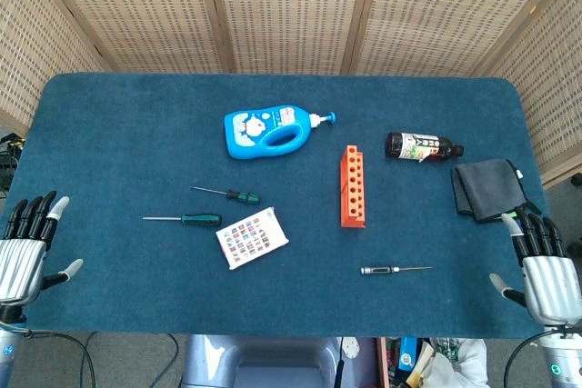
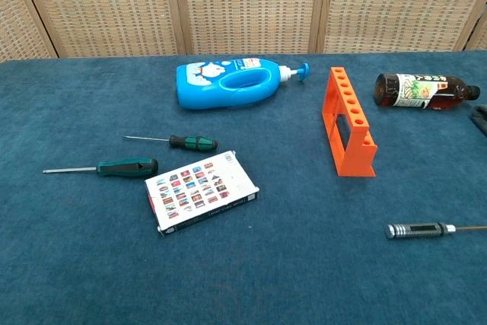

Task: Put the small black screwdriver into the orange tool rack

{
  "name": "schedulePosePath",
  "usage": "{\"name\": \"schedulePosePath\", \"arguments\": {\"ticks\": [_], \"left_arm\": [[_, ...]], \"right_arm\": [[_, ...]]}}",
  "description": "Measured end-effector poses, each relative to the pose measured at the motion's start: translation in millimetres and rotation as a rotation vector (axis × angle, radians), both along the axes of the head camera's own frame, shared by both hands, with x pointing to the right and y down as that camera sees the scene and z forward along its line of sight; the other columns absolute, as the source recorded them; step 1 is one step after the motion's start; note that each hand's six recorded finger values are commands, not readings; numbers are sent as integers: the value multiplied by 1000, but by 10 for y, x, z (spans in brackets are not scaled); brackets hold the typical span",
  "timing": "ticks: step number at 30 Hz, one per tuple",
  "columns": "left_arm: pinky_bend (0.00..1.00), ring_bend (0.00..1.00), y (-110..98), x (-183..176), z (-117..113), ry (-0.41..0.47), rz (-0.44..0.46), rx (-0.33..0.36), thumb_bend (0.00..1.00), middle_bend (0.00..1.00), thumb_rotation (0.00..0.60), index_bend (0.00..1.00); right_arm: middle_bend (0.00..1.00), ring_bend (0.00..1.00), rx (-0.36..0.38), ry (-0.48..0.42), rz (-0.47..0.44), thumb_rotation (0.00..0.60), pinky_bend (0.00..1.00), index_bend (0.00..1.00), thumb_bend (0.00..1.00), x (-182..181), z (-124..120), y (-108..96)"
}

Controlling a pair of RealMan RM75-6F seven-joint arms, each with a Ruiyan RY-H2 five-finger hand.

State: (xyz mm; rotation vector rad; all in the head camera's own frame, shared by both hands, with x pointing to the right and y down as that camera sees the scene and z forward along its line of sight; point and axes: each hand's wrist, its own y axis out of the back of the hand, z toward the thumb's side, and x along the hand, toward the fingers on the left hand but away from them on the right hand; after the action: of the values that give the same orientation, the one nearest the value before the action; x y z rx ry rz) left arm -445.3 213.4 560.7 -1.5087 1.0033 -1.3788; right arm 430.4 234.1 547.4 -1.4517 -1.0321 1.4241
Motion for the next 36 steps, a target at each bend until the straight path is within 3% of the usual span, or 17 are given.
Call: {"name": "schedulePosePath", "arguments": {"ticks": [27, 36], "left_arm": [[0, 0, -2, 7, -17, 5, 4, 3, 0, 0, 600, 0], [0, 0, -9, 7, -38, 11, 0, 9, 0, 0, 600, 0]], "right_arm": [[0, 0, -10, -48, -23, 600, 0, 0, 156, -96, -3, 30], [0, 0, -11, -101, -50, 600, 0, 137, 157, -252, 12, 50]]}}
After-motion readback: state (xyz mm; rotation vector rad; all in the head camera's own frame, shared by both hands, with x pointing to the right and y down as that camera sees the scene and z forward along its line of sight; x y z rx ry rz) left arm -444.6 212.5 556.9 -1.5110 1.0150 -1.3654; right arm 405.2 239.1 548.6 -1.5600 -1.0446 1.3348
